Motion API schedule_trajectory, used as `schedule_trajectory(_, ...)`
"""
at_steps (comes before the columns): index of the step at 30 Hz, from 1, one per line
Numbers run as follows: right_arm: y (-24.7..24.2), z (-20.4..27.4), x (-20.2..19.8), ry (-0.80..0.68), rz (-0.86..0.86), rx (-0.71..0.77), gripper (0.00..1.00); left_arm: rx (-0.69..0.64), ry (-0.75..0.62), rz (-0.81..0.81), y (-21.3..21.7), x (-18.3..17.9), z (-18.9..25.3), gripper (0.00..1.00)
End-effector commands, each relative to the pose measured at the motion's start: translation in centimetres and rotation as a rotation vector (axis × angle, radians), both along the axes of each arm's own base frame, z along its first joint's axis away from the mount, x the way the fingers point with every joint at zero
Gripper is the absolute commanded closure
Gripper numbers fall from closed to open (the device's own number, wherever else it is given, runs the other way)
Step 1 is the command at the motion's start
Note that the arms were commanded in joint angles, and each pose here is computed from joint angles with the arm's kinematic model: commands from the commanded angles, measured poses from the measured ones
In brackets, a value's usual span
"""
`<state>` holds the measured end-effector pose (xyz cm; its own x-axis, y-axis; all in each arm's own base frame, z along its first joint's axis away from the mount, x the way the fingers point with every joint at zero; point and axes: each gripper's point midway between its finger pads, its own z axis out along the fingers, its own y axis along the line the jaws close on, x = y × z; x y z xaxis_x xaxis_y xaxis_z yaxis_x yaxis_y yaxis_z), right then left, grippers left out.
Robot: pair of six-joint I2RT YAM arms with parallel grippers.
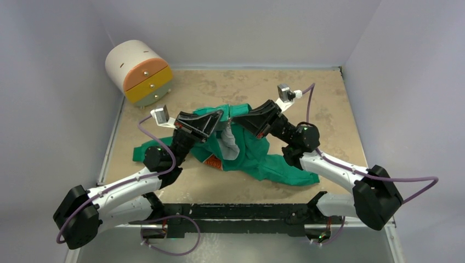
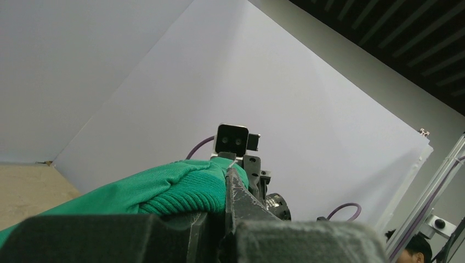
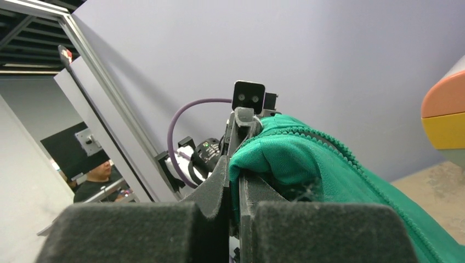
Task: Zip up the jacket
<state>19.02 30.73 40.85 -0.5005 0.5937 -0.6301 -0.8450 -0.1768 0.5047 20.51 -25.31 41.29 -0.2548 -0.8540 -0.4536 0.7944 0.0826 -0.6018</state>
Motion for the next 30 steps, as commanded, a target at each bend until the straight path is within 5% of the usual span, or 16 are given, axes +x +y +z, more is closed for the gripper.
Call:
schedule_trajectory(1, -1.8, 4.8, -1.0, -0.080, -0.037, 0.140, 1.00, -0.053, -0.094, -0.037, 0.7, -2.1, 1.7, 1.00)
schedule_trajectory(30, -0.7, 4.9, 1.2, 0.061, -0.185, 0.100, 1.00, 0.106, -0.084, 0.013, -0.9, -1.8, -0.2, 1.00)
